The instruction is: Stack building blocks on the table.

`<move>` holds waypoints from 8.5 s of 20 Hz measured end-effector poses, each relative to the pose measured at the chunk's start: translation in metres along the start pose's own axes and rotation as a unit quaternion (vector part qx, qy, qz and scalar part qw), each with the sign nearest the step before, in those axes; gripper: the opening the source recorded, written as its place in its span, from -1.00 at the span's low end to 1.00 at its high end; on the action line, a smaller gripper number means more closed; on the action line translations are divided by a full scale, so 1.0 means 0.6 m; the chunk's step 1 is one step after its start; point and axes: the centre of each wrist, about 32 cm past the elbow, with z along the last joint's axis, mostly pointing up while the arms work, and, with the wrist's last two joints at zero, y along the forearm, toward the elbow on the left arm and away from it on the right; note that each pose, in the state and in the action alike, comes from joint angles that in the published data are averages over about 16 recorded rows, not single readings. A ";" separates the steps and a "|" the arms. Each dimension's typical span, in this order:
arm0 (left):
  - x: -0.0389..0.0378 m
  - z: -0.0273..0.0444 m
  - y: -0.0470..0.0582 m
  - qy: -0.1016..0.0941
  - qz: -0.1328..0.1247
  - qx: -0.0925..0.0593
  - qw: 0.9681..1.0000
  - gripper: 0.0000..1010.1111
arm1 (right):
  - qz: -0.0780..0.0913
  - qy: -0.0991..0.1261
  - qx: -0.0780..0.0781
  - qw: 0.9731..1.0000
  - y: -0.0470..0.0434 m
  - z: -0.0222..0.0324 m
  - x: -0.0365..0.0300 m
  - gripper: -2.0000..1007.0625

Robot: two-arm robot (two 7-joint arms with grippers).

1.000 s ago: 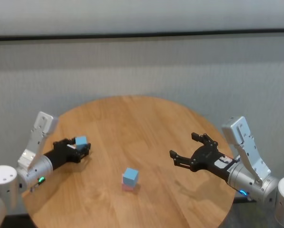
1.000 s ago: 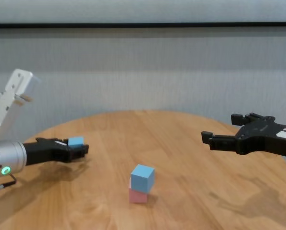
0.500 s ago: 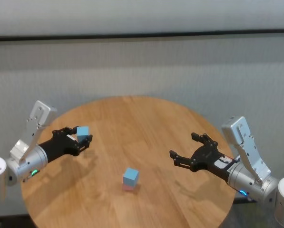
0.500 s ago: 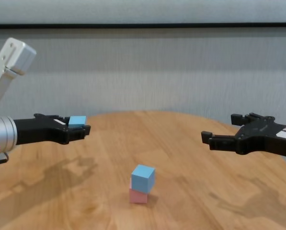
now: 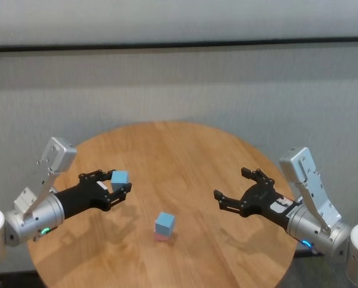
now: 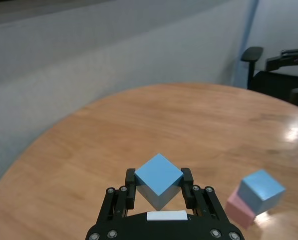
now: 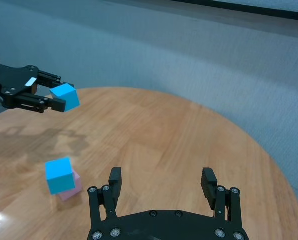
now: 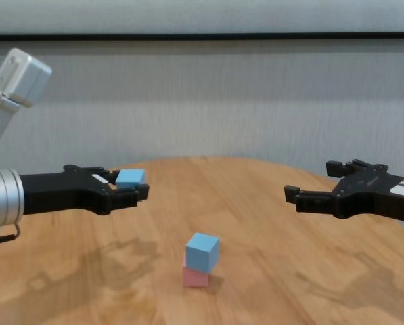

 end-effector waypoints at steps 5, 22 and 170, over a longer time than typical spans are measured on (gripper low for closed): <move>-0.008 0.004 -0.001 -0.002 -0.031 -0.010 0.999 0.11 | 0.000 0.000 0.000 1.000 0.000 0.0000 0.000 0.99; -0.036 0.032 -0.014 -0.030 -0.115 -0.011 0.993 0.11 | 0.000 0.000 0.000 1.000 0.000 0.0000 0.000 0.99; -0.055 0.054 -0.032 -0.027 -0.097 -0.056 0.993 0.98 | 0.000 0.000 0.000 1.000 0.000 0.0000 0.000 0.99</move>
